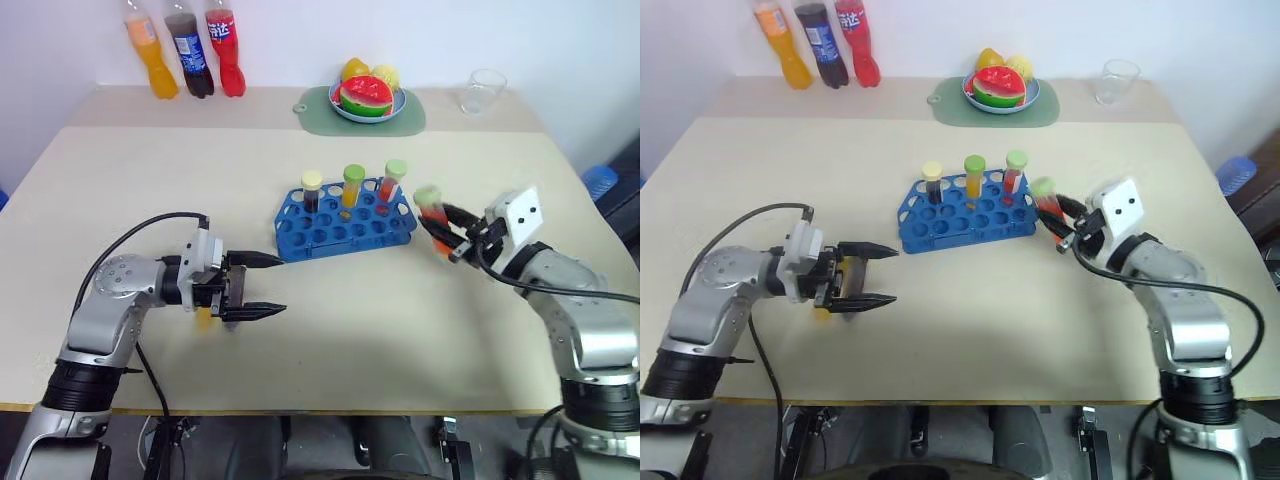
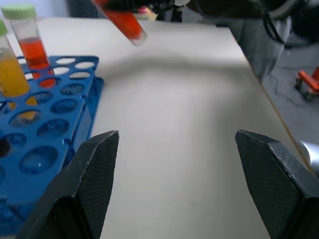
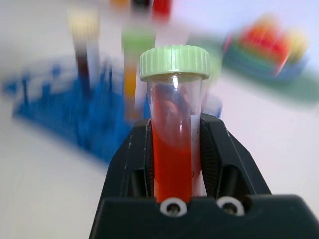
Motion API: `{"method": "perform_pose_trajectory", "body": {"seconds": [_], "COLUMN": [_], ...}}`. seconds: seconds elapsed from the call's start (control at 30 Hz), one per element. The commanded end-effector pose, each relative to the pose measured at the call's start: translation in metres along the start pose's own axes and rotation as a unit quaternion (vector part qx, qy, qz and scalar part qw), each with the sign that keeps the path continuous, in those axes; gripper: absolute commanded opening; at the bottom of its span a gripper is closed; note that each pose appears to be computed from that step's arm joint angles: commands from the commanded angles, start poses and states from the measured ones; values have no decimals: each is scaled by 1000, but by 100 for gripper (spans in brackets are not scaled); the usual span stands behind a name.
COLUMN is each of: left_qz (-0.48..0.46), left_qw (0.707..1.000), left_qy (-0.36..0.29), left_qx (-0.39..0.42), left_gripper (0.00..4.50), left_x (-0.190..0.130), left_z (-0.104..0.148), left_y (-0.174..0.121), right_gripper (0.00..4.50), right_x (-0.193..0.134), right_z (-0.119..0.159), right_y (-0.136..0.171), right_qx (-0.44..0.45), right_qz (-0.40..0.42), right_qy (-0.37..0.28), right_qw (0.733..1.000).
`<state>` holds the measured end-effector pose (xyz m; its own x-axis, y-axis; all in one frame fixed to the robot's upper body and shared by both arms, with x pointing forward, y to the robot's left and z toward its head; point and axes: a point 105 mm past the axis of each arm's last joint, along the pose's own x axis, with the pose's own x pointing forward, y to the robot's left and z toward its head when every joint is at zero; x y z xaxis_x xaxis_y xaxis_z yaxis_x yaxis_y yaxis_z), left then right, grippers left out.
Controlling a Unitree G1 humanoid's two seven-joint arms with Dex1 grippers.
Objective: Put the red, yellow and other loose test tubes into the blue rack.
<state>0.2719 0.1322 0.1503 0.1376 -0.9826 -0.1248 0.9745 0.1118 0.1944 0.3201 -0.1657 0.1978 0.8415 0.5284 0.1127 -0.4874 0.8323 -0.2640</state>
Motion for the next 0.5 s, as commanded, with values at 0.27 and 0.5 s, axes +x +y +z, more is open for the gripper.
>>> {"method": "perform_pose_trajectory", "body": {"seconds": [0.27,0.5], "left_qz": [11,28], "left_qw": [999,999], "left_qy": [-32,-35], "left_qx": [13,19], "left_gripper": [384,384], "left_x": [10,9], "left_z": [8,11], "left_y": [8,7], "right_gripper": [78,78], "right_x": [24,37], "right_z": [17,-7], "right_y": [4,10], "right_qx": [33,61], "right_qz": [-56,-66], "right_qy": [-111,-112], "right_qw": [992,990]}}
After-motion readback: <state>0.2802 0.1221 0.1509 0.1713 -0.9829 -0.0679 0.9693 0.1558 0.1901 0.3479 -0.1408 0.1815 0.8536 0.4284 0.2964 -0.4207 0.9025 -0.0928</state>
